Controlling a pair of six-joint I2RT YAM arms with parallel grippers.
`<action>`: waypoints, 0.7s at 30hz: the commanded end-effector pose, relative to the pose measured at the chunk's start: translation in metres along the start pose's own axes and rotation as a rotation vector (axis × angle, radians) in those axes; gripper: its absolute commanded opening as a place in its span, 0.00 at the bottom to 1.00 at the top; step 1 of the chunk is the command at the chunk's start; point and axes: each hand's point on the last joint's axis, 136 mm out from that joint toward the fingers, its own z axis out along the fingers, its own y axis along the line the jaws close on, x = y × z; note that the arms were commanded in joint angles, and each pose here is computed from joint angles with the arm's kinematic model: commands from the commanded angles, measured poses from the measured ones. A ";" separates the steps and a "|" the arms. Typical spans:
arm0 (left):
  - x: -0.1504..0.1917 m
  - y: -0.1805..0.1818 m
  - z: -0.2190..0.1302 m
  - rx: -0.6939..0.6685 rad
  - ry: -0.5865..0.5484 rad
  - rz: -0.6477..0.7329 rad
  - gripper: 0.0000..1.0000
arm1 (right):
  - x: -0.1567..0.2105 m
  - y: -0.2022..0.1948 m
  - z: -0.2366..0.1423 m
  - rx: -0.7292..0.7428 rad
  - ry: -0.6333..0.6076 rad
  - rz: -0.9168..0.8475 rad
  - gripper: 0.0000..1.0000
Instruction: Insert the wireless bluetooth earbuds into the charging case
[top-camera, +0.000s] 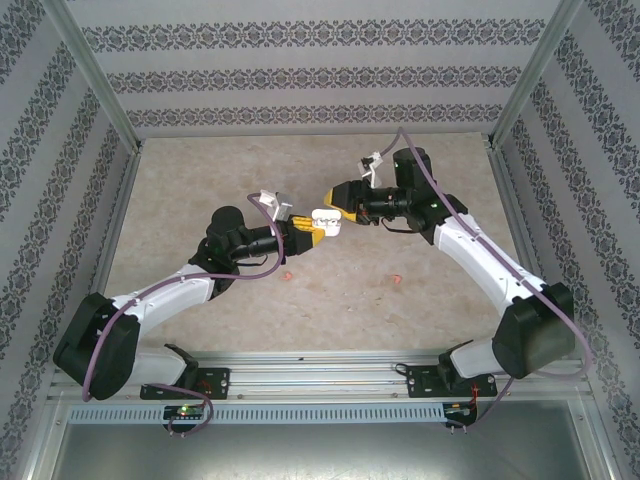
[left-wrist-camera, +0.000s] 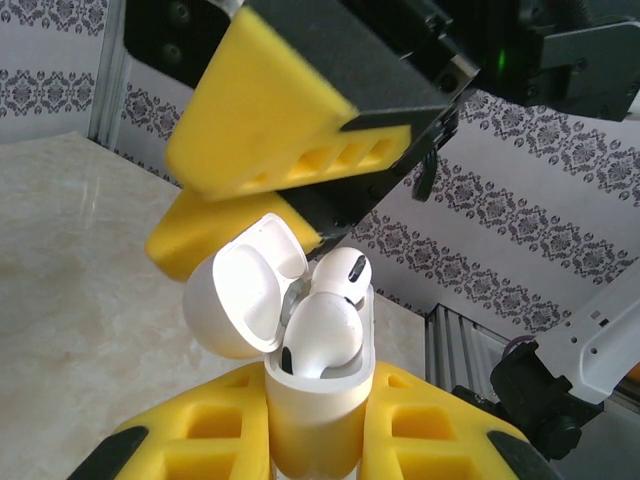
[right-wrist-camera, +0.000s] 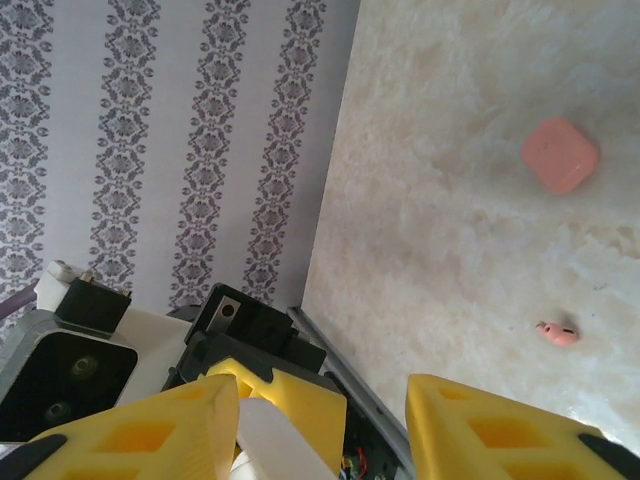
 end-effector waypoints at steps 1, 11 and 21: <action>-0.023 -0.016 0.001 0.047 -0.062 0.050 0.00 | 0.003 0.006 0.002 -0.070 0.044 0.007 0.46; -0.015 -0.007 0.000 -0.001 -0.044 0.020 0.00 | 0.014 0.027 0.000 -0.131 0.095 -0.070 0.40; -0.007 -0.001 -0.001 -0.035 -0.009 -0.032 0.00 | 0.021 0.051 -0.015 -0.160 0.073 -0.190 0.40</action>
